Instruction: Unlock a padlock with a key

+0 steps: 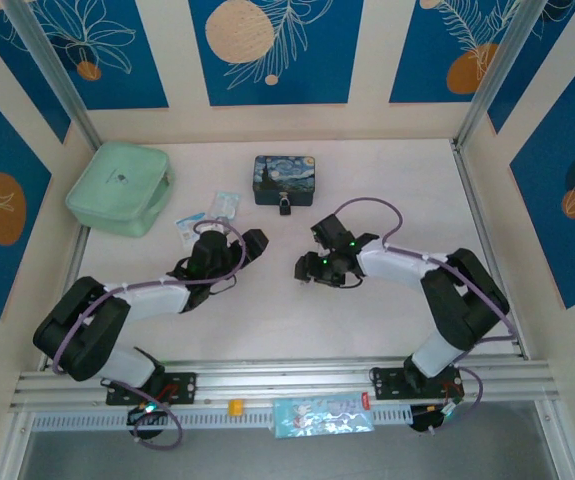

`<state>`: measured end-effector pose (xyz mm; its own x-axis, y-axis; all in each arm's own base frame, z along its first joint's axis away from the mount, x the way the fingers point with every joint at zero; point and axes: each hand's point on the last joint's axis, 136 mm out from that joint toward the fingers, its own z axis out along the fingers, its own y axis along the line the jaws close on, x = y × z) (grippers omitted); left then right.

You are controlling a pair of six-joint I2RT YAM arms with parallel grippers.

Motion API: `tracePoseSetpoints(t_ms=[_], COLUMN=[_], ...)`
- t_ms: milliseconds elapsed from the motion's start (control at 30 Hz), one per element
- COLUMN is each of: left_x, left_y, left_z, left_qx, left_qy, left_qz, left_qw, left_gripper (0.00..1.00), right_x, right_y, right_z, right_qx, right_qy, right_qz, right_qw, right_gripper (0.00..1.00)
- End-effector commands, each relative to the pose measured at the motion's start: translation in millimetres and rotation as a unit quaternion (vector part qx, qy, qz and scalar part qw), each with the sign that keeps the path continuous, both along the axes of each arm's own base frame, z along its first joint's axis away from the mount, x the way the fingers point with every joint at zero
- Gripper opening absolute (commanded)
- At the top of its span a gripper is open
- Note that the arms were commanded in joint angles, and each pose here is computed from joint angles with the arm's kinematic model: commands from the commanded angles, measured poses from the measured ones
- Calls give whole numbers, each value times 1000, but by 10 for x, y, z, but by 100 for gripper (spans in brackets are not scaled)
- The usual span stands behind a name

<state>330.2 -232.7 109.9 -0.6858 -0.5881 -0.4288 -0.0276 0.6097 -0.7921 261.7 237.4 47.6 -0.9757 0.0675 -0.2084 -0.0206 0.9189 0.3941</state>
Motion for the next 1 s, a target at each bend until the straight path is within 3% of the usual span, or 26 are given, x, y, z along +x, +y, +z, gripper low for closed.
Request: tracePoseSetpoints(t_ms=[0,500,733,967], left_x=[74,20,8,23], left_y=[12,214,307,240], left_z=[124,179,193,263], left_qx=[12,38,47,31], left_qy=[-21,-32,-38,-45], left_qz=[5,30,46,34], left_qw=[1000,998,997,998], left_gripper=[85,86,87,87], right_x=[120,88,-43,22], right_y=[-185,24,-49,71], right_z=[119,-332,-502,-389], right_qx=[-88,-176,-201,-104], right_qy=[-49,-6,16,-1], right_qz=[31,67,68,70], right_qw=[994,982,977,992], right_gripper=[58,49,24,1])
